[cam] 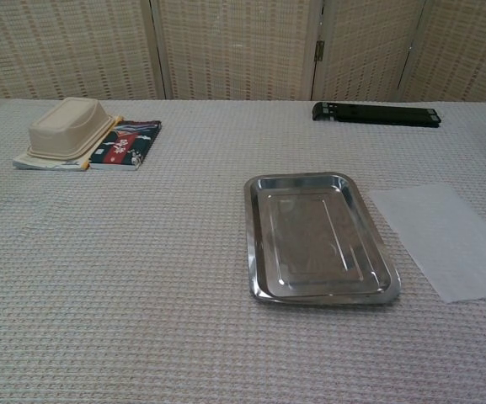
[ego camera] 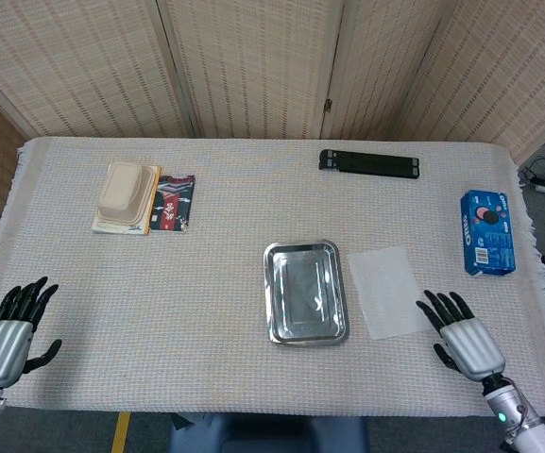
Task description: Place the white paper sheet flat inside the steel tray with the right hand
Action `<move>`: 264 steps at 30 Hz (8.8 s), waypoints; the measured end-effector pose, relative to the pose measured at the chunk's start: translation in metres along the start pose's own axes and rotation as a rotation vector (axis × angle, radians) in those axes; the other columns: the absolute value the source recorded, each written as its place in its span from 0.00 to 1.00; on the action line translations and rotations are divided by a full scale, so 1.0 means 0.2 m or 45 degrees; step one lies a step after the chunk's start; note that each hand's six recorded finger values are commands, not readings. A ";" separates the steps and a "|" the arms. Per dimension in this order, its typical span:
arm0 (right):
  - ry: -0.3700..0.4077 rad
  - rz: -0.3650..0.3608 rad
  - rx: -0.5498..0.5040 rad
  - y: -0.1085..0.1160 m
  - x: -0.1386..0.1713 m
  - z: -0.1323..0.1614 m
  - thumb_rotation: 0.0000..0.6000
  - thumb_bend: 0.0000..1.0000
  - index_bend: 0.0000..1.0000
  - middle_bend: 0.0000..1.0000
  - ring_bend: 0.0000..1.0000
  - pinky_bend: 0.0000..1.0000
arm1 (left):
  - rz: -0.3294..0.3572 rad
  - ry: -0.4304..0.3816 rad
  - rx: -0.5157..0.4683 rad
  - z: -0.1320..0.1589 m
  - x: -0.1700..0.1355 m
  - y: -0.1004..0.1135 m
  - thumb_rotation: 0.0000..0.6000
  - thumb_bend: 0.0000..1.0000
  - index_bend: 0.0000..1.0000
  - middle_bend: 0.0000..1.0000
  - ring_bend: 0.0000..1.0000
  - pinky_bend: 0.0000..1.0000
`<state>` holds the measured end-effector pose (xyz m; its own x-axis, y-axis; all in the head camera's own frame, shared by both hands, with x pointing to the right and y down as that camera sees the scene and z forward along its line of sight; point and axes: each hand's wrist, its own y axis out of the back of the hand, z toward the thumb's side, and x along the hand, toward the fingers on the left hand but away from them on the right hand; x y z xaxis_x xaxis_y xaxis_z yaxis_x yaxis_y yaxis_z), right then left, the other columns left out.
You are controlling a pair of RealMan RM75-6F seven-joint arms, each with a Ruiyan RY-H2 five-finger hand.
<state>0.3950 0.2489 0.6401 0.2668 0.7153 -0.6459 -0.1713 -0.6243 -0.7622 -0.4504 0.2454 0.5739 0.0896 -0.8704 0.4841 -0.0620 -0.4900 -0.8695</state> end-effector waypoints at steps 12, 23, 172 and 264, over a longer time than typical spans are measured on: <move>0.016 0.119 0.025 -0.16 -0.11 0.01 1.00 0.47 0.12 0.00 0.00 0.00 | 0.002 -0.002 -0.032 -0.01 0.00 0.01 1.00 0.36 0.00 0.00 0.00 0.00; 0.003 0.104 0.029 -0.23 -0.20 0.06 1.00 0.47 0.15 0.00 0.00 0.00 | 0.014 0.003 -0.069 -0.02 0.00 0.03 1.00 0.36 0.00 0.00 0.00 0.00; 0.254 -0.468 -0.163 -0.09 -0.49 0.74 1.00 0.58 0.73 0.15 0.00 0.00 | 0.035 0.041 -0.178 -0.11 0.01 0.09 1.00 0.36 0.00 0.00 0.00 0.00; 0.288 -0.461 -0.298 0.37 -0.35 0.44 1.00 0.35 0.00 0.00 0.00 0.00 | 0.053 0.000 -0.114 -0.07 0.01 0.06 1.00 0.36 0.00 0.00 0.00 0.00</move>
<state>0.2796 0.1809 0.6253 0.4735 0.8297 -0.2956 0.1819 -0.4205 -0.8889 -0.4647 0.2364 0.5661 0.0854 -0.8900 0.4479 -0.1545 -0.4560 -0.8765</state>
